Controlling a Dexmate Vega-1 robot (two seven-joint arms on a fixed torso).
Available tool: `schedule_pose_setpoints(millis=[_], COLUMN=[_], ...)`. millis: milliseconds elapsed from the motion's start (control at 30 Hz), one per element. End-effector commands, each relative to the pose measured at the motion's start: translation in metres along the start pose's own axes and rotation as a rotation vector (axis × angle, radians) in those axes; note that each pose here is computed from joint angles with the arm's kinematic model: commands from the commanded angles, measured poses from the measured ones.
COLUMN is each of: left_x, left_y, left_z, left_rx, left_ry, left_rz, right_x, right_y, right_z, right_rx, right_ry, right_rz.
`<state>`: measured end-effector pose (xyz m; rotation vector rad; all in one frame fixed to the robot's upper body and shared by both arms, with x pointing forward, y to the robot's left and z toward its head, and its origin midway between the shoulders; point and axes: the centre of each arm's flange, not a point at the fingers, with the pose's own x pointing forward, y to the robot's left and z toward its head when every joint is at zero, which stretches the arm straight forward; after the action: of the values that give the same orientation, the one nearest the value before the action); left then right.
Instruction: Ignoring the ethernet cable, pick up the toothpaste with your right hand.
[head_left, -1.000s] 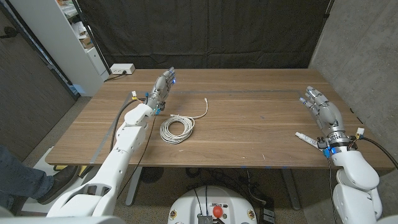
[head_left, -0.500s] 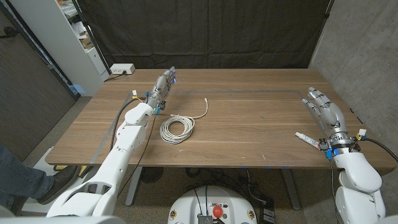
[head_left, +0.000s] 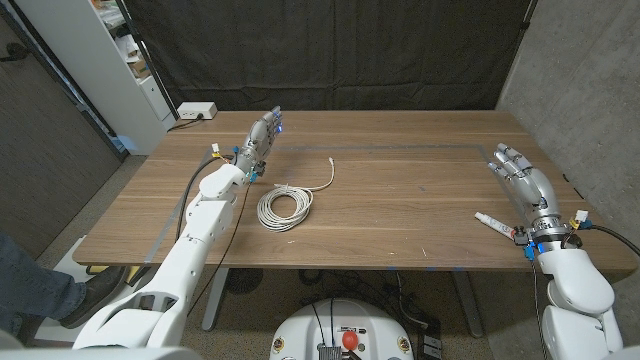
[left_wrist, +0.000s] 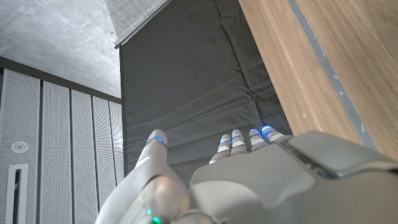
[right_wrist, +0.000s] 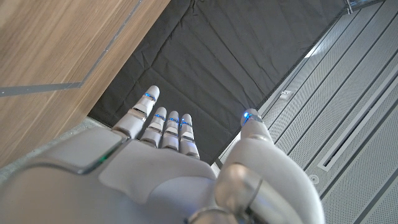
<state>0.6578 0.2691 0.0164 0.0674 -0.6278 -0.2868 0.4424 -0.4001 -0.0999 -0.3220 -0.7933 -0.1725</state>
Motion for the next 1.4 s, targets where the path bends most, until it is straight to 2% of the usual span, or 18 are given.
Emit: schedule_pose_setpoints(millis=[33,400,533,867,1167,1400], left_x=[0.000,0.003,0.004,0.004,0.004,0.004], left_y=[-0.002,-0.007,-0.007,-0.009,-0.011,-0.009], left_z=[-0.001,0.001,-0.001,0.003,-0.003,-0.001], left_rx=[-0.008,0.002,-0.032,-0.007,-0.009,-0.009], left_ry=[0.008,0.008,0.004,-0.001,0.012,0.003], left_rz=[-0.012,-0.018,-0.011,-0.007,-0.011,-0.010], right_x=[-0.004,-0.009,-0.010,-0.014,-0.017,-0.017], right_y=[-0.001,-0.003,-0.005,-0.009,-0.010,-0.010], right_z=[0.001,0.003,0.004,0.005,0.006,0.009], right_rx=[-0.078,-0.182,-0.192,-0.232,-0.272,-0.320], right_ry=[0.008,0.030,0.035,0.039,0.048,0.052], right_rz=[-0.011,-0.012,-0.015,-0.028,-0.036,-0.025])
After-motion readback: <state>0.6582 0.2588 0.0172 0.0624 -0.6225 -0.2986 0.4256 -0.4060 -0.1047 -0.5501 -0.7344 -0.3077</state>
